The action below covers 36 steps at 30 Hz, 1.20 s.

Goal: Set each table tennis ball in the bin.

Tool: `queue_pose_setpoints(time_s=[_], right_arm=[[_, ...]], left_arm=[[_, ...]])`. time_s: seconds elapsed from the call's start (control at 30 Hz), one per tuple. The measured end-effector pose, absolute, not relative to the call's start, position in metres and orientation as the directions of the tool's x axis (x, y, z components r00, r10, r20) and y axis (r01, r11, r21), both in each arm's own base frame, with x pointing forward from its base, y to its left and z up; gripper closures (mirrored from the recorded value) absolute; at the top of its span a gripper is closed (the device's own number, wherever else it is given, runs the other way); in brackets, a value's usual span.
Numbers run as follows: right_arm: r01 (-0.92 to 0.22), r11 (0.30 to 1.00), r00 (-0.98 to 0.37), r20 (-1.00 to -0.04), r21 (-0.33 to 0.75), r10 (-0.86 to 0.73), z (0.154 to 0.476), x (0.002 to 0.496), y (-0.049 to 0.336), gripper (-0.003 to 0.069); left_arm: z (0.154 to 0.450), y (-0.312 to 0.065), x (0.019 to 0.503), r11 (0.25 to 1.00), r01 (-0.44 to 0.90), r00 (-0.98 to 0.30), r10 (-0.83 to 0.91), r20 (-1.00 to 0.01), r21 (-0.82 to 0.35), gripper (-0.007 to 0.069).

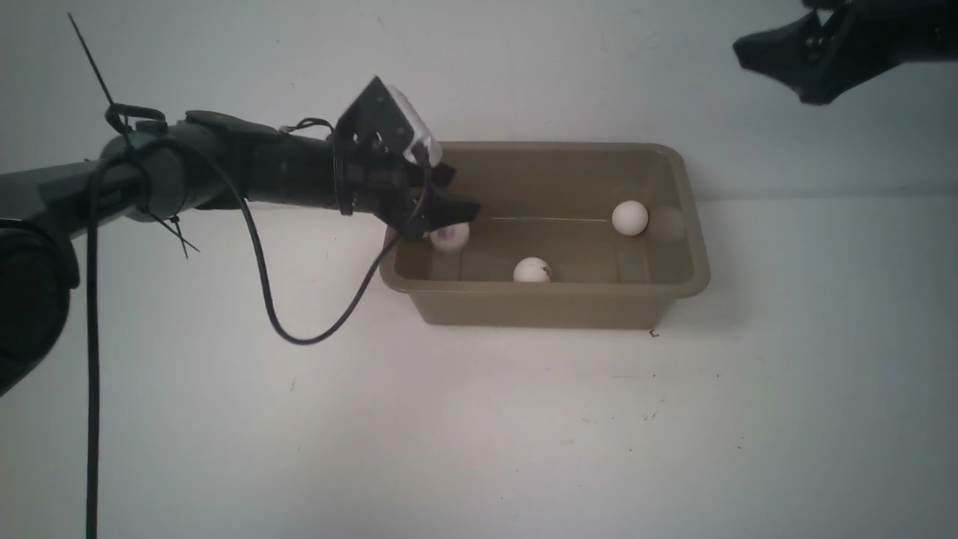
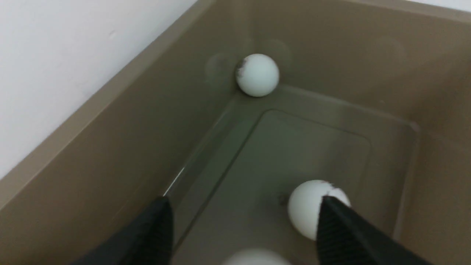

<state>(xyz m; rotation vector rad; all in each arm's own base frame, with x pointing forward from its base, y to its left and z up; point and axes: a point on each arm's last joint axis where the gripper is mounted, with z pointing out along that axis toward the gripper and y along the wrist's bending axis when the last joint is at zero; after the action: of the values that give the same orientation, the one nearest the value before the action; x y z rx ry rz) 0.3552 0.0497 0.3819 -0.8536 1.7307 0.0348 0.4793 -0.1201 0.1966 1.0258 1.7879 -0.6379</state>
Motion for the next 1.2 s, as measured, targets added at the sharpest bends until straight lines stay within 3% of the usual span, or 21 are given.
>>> queue_pose_setpoints(time_s=[0.07,0.23,0.47,0.6,0.8,0.9,1.0,1.03,1.2], right_arm=[[-0.463,0.767,-0.037,-0.855,-0.444,-0.517,0.403,0.346,0.044,0.008],[-0.32,0.836,0.062,-0.89,-0.446,-0.452,0.459,0.296,0.028,0.008],[-0.289,0.881,0.106,-0.927,-0.375,-0.359,0.509,0.202,0.018,0.008],[-0.344,0.877,0.041,-0.938,-0.335,-0.343,0.51,0.154,0.025,0.008],[-0.35,0.885,-0.113,-0.924,-0.307,-0.365,0.455,0.099,0.025,0.008],[-0.33,0.903,-0.117,-0.938,-0.274,-0.327,0.424,0.085,0.025,0.008],[-0.334,0.914,-0.125,-0.95,-0.23,-0.285,0.39,0.083,0.026,0.008],[-0.345,0.919,-0.161,-0.952,-0.192,-0.26,0.362,0.087,0.027,0.008],[-0.357,0.928,-0.237,-0.95,-0.108,-0.202,0.308,0.097,0.029,0.008]], left_arm=[[0.217,-0.11,0.481,0.593,0.805,-0.252,0.314,-0.915,-0.018,0.0043],[0.271,-0.085,0.474,0.673,0.739,-0.209,0.259,-0.943,0.021,0.0047],[0.316,-0.065,0.459,0.697,0.716,-0.16,0.215,-0.964,0.037,0.0106],[0.327,-0.062,0.454,0.696,0.717,-0.15,0.202,-0.968,0.034,0.0114],[0.338,-0.061,0.449,0.695,0.718,-0.128,0.199,-0.972,0.048,0.0116],[0.341,-0.061,0.447,0.695,0.718,-0.136,0.186,-0.973,0.033,0.0116],[0.343,-0.062,0.445,0.682,0.731,-0.143,0.174,-0.974,0.015,0.0116],[0.344,-0.063,0.443,0.673,0.74,-0.153,0.158,-0.976,-0.007,0.0116],[0.345,-0.066,0.44,0.646,0.762,-0.172,0.136,-0.976,-0.044,0.0116]])
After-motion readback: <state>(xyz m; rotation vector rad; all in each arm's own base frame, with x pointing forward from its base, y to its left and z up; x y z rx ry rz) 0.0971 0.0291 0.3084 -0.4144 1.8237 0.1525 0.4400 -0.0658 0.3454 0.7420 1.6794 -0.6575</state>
